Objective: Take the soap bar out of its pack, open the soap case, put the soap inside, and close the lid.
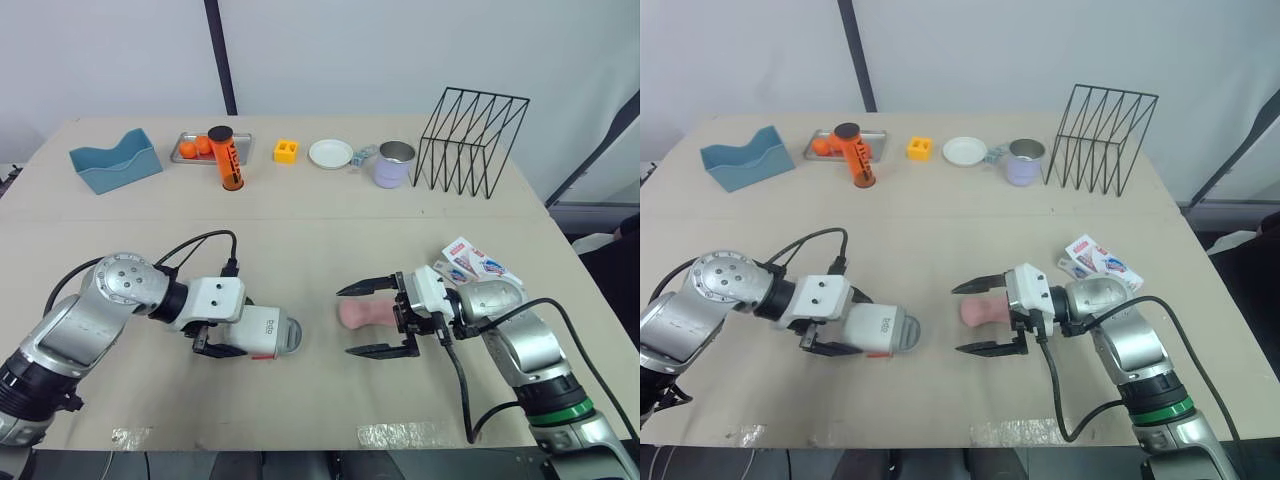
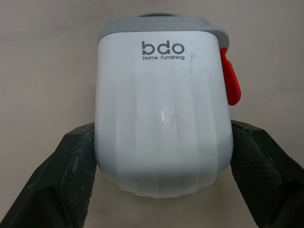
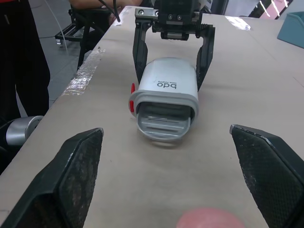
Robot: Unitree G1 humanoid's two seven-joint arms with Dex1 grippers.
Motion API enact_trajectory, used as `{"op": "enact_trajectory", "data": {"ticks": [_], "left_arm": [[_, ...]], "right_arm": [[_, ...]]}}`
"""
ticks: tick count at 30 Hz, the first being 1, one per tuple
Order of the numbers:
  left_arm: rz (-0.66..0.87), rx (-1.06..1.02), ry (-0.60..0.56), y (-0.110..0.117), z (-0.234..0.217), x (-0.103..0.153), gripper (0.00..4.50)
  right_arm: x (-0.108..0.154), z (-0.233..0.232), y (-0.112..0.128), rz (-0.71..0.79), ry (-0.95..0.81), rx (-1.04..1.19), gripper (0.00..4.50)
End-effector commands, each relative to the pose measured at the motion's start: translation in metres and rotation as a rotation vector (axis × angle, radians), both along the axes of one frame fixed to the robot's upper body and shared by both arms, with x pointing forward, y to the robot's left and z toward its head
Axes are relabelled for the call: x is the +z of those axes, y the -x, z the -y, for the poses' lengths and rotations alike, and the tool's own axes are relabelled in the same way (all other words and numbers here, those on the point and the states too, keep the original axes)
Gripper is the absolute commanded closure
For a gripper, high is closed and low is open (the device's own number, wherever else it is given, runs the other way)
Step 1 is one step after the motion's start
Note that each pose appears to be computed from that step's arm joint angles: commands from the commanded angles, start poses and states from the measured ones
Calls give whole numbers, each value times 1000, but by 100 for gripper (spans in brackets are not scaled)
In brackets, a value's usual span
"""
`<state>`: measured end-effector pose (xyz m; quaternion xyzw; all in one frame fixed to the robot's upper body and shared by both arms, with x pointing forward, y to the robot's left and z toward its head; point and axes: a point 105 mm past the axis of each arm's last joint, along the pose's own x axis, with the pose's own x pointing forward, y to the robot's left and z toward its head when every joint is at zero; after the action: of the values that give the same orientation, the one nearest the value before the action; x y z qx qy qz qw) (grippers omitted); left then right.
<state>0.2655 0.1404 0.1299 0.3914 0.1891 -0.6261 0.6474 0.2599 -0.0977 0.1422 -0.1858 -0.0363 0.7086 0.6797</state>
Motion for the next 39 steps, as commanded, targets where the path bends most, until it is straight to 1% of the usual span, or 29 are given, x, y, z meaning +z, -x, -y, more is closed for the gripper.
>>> {"op": "enact_trajectory", "data": {"ticks": [1, 5, 8, 12, 18, 25, 32, 35, 39], "left_arm": [[31, -18, -19, 0, 4, 13, 102], [33, -1, 7, -3, 9, 22, 102], [24, -10, 15, -2, 12, 26, 102], [6, -12, -10, 1, 10, 24, 102], [12, -4, -20, 0, 9, 27, 102], [27, -3, -58, -3, 1, 30, 102], [9, 1, -85, -1, -7, 26, 102], [9, 11, -115, -2, -17, 22, 102], [10, 31, -125, -3, -28, 19, 102]], "right_arm": [[5, -3, -1, 23, -8, 15, 9], [3, -3, -3, 18, -6, 13, 9], [3, -3, -4, 18, -8, 11, 9], [3, -2, -5, 20, -11, 4, 9], [3, -1, -7, 10, -21, -5, 9], [3, -1, -8, 6, -20, -7, 9], [6, -3, -9, 10, -20, -10, 9], [7, -3, -9, 8, -17, -11, 9], [7, -1, -8, 4, -12, -16, 9]]}}
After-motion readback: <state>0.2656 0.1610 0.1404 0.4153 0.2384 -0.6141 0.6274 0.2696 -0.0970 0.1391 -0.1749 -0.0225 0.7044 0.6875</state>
